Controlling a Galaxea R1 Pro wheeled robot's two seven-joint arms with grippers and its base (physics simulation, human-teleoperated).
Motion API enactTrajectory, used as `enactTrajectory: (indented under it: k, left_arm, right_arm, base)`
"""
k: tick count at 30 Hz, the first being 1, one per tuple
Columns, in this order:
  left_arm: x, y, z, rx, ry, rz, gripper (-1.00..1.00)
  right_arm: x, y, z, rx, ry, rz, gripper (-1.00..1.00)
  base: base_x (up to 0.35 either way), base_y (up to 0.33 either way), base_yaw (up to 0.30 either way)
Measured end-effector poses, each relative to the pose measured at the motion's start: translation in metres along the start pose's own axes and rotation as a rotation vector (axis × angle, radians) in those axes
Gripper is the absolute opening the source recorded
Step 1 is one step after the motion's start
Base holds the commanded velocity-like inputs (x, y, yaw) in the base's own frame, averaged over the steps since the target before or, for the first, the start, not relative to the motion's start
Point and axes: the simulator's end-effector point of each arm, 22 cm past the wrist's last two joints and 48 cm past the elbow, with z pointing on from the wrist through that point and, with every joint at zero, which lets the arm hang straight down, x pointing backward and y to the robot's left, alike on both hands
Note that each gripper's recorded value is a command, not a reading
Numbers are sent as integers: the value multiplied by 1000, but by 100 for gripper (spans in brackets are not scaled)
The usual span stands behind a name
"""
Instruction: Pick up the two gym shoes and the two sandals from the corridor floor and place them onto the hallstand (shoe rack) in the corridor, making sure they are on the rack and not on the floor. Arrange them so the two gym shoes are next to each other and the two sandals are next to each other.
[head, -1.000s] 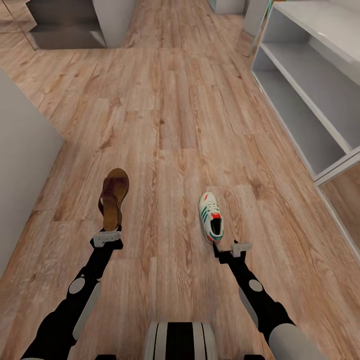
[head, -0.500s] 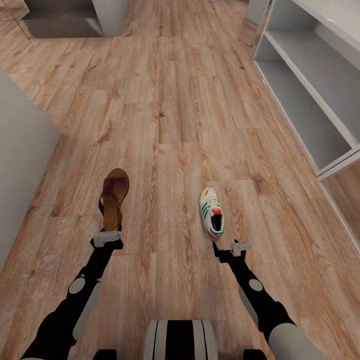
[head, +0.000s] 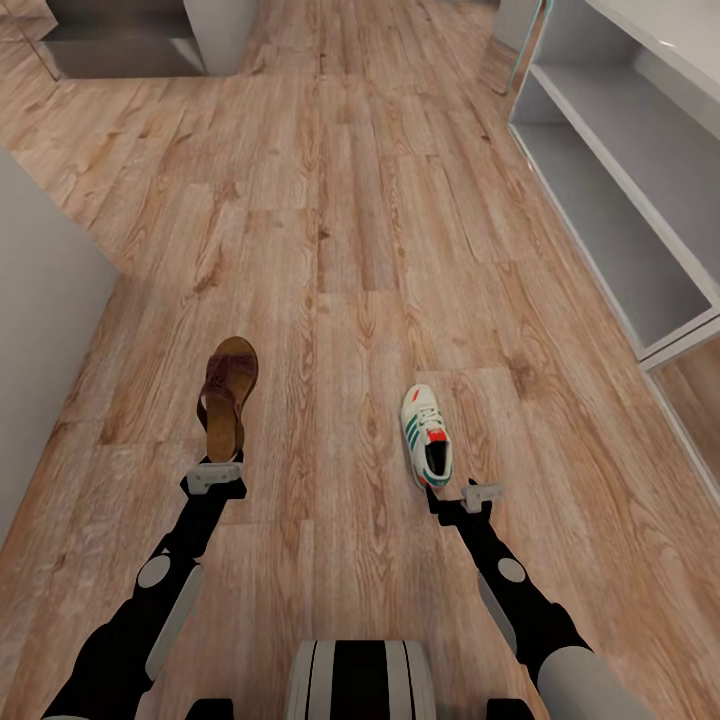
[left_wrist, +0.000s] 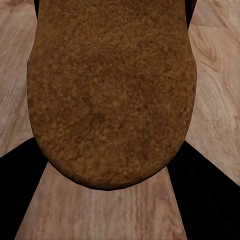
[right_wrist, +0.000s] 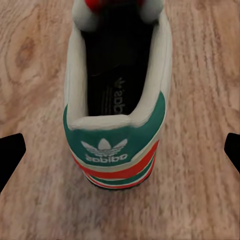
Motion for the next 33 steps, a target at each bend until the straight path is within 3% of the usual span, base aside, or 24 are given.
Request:
enactTrajectory:
  k: [21,33]
  left_arm:
    - [2,0,0,0,3,0,-100]
    - [20,2,1,-2,33,-1,-100]
  right_arm:
    - [1,0,0,0,2,1,100]
    - [21,-1,2,1,32,6,100]
  base:
    - [40,0,0]
    - [0,0,0]
